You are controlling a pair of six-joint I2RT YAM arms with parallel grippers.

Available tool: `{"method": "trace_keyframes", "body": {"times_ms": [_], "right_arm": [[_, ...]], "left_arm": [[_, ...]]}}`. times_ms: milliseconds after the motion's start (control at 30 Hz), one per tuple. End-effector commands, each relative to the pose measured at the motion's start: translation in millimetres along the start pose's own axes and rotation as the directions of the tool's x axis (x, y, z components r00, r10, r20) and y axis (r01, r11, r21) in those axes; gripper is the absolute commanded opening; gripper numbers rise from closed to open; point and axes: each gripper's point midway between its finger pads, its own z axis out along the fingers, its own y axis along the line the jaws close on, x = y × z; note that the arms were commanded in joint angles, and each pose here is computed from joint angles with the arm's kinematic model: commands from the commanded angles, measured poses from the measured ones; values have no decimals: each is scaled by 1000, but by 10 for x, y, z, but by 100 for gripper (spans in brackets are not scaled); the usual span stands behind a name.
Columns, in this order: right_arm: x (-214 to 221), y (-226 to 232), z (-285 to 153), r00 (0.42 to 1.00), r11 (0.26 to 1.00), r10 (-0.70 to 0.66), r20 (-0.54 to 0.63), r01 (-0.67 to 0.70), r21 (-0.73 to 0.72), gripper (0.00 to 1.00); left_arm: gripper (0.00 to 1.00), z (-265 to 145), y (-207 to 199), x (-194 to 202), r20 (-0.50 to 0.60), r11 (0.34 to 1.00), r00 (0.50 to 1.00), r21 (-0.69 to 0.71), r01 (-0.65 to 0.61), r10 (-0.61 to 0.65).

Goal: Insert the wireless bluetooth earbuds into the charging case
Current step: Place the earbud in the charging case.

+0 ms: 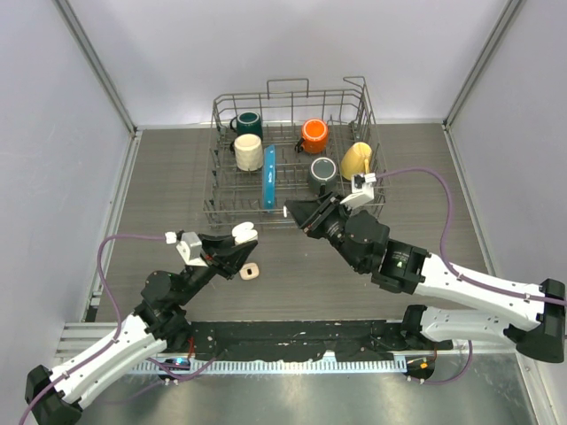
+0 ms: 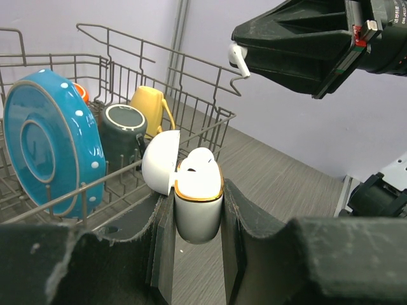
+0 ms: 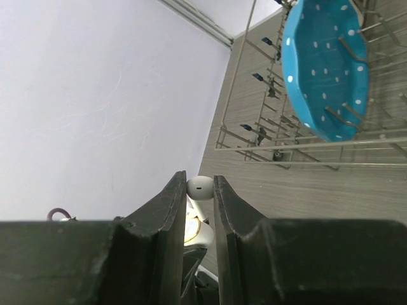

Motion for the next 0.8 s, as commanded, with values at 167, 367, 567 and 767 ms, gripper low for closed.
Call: {"method": "trace_keyframes", "body": {"times_ms": [167,367,567,767], "right_arm": [[-9,389,1,1000,989,22,7,-21,-144,1],[121,513,18,1000,983,-9,-7,8,-184,1],[315,572,38,999,980,-47,-13,43,-194,1],[470,551,84,994,983,-112,10,112,-148,1]], "left_arm": [[0,42,-76,-141,53,999,998,40,-19,17],[0,117,-91,-163,61,998,998,53,-31,27],[0,204,-70,-196,86,998,995,44,-46,42],[0,241,-95,-222,85,996,994,57,-70,64]]}}
